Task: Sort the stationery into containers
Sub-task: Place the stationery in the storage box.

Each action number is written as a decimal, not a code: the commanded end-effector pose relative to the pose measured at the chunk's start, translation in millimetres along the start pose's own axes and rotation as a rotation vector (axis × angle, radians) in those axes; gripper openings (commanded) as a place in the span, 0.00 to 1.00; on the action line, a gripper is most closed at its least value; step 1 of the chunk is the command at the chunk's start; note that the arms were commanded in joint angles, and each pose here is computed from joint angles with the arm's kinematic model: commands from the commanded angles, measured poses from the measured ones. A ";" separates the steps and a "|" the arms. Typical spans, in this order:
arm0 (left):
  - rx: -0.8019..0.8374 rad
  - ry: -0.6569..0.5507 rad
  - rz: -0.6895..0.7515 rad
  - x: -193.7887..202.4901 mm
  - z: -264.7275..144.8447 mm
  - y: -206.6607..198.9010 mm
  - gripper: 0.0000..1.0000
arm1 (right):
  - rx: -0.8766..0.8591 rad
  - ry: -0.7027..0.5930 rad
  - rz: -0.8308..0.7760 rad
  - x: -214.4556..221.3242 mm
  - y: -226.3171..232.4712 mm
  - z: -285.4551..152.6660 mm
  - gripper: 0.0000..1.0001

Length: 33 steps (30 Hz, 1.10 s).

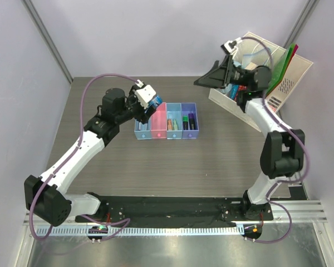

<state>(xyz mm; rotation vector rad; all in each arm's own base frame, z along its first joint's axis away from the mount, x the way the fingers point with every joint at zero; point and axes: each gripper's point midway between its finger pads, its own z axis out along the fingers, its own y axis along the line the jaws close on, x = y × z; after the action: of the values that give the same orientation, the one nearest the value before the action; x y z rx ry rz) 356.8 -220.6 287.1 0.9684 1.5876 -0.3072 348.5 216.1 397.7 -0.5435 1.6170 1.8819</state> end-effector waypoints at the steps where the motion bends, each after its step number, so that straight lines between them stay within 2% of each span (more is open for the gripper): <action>1: -0.131 -0.062 0.088 -35.6 -18.6 31.3 0.00 | 0.276 -0.115 -0.341 -42.6 1.4 -15.7 1.00; 2: -0.134 -0.053 0.094 -34.4 -19.2 32.2 0.00 | 0.575 -0.081 -0.477 -45.4 -35.8 -28.7 1.00; 3: -0.144 -0.030 0.097 -29.4 -20.2 33.7 0.00 | 0.649 -0.045 -0.538 -40.8 -39.0 -28.5 1.00; 5: -0.154 -0.014 0.114 -28.2 -22.1 36.5 0.00 | 0.758 -0.033 -0.584 -39.3 -49.9 -39.0 1.00; 8: -0.159 0.044 0.130 -19.4 -22.5 39.5 0.00 | 0.853 -0.034 -0.531 -31.9 -65.2 -53.5 1.00; 12: -0.183 0.124 0.156 -13.4 -25.9 49.0 0.00 | 1.013 -0.046 -0.547 -26.9 -80.3 -80.1 1.00; 16: -0.179 0.225 0.173 -5.1 -24.5 56.3 0.00 | 1.109 -0.020 -0.550 -12.6 -89.0 -99.7 1.00; 20: -0.188 0.381 0.195 11.3 -19.1 69.6 0.00 | 1.183 -0.001 -0.566 4.5 -88.8 -116.3 1.00; 22: -0.197 0.409 0.206 6.1 -17.6 77.4 0.00 | 1.236 -0.001 -0.582 7.0 -88.8 -127.0 1.00; 24: -0.178 0.472 0.205 18.0 -12.4 77.3 0.00 | 1.256 0.006 -0.585 15.7 -87.7 -133.8 1.00; 33: -0.242 0.541 0.212 6.3 -6.2 101.6 0.00 | 1.322 0.035 -0.591 36.7 -90.9 -151.5 1.00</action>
<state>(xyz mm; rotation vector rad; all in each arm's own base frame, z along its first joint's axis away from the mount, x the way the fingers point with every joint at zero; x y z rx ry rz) 420.3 -163.4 280.9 1.1265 1.9624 0.2291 370.1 90.4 274.6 -0.3541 2.0247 0.2622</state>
